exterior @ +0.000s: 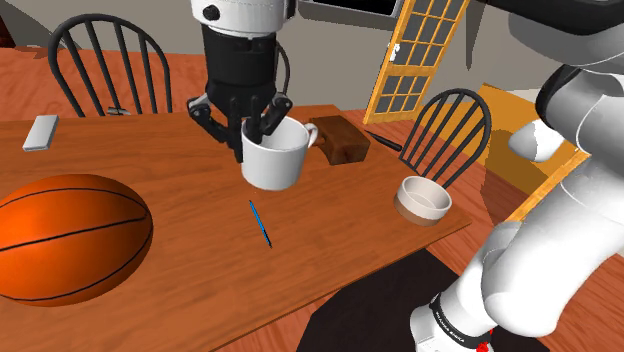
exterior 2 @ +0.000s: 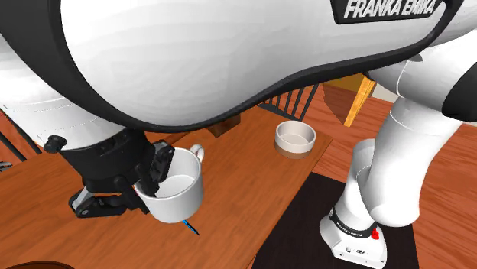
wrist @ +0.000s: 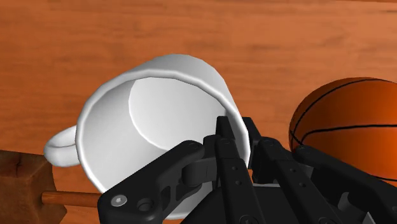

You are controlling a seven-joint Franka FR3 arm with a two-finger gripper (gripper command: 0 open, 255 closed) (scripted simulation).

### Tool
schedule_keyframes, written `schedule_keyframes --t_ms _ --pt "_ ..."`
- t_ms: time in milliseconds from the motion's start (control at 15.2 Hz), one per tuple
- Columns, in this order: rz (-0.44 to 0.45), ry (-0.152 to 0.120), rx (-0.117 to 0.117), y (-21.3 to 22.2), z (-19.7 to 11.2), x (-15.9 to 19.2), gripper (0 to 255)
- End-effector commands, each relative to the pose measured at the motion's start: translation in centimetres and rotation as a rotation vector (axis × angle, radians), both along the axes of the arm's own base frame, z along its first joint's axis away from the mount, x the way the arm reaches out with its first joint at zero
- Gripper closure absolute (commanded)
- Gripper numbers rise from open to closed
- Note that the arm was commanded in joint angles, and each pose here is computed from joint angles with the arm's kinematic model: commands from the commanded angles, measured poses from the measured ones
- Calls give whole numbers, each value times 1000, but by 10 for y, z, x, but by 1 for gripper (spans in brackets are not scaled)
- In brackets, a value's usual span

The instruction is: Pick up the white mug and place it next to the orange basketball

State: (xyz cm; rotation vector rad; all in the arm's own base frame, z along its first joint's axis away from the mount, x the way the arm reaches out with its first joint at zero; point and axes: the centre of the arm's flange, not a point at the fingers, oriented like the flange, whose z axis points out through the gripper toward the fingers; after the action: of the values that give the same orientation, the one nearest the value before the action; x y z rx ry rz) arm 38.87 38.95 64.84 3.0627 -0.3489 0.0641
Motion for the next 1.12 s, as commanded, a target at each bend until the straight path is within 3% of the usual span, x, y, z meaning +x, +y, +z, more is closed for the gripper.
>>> schedule_keyframes --t_ms 0,198,1056 --pt "-3 -1 1 27 1 -3 255" --pt "-3 -1 1 61 1 -6 255" --pt "-3 -1 1 61 -68 -6 255"
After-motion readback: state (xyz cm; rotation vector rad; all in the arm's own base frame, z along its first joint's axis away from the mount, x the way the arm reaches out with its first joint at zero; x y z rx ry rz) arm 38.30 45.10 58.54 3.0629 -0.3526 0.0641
